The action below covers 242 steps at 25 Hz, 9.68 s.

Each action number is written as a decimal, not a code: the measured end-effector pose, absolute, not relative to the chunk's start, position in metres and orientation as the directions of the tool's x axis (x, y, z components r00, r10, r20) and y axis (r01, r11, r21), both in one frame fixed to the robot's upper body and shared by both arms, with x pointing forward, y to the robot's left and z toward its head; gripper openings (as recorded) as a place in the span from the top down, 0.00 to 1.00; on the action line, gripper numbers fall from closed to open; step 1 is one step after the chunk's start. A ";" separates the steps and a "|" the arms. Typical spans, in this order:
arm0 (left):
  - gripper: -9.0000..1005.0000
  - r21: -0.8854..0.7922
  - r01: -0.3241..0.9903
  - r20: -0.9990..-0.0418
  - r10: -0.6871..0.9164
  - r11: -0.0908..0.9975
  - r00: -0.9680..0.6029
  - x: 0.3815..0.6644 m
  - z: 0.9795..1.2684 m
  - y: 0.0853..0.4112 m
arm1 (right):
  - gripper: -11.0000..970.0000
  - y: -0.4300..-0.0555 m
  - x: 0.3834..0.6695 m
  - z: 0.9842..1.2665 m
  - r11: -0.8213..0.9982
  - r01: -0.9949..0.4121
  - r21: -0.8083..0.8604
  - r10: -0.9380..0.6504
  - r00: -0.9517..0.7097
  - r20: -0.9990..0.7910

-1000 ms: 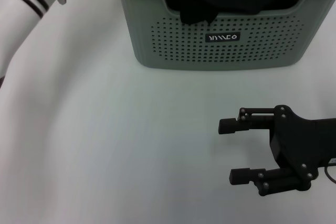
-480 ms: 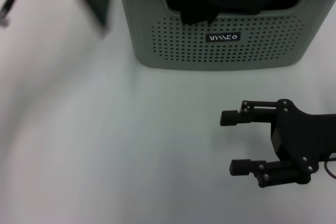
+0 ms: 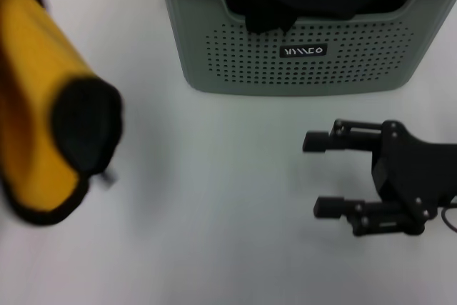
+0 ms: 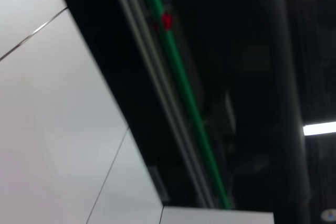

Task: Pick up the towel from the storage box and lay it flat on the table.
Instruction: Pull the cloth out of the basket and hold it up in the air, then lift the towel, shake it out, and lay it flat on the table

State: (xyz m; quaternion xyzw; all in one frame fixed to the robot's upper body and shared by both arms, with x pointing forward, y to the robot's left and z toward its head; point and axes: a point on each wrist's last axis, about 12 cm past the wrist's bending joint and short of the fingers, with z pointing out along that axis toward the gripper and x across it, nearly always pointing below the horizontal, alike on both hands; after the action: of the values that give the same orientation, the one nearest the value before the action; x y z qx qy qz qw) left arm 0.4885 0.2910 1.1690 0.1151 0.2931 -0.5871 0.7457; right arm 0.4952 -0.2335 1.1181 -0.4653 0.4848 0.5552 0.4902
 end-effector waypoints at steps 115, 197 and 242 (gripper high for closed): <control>0.86 -0.361 0.843 -0.846 -0.520 0.399 -0.116 0.456 1.059 0.248 | 0.98 -0.235 0.524 1.193 0.509 -0.731 -0.454 0.254 0.632 -0.732; 0.96 -0.290 0.843 -0.869 -0.493 0.454 -0.034 0.440 1.057 0.265 | 0.97 -0.214 0.553 1.231 0.438 -0.848 -0.300 0.219 0.424 -0.879; 0.97 -0.496 0.814 -0.855 -0.006 0.302 -0.519 0.496 1.037 0.228 | 0.96 -0.290 0.504 1.088 0.420 -0.827 0.373 0.061 -0.384 -0.921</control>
State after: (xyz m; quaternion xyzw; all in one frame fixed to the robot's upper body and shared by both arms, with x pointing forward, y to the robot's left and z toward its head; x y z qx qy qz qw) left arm 0.4957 0.2277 1.0370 0.2876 0.7022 -0.5160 0.3975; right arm 0.5040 -0.2900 1.0882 -0.2769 0.6919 0.4619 0.4809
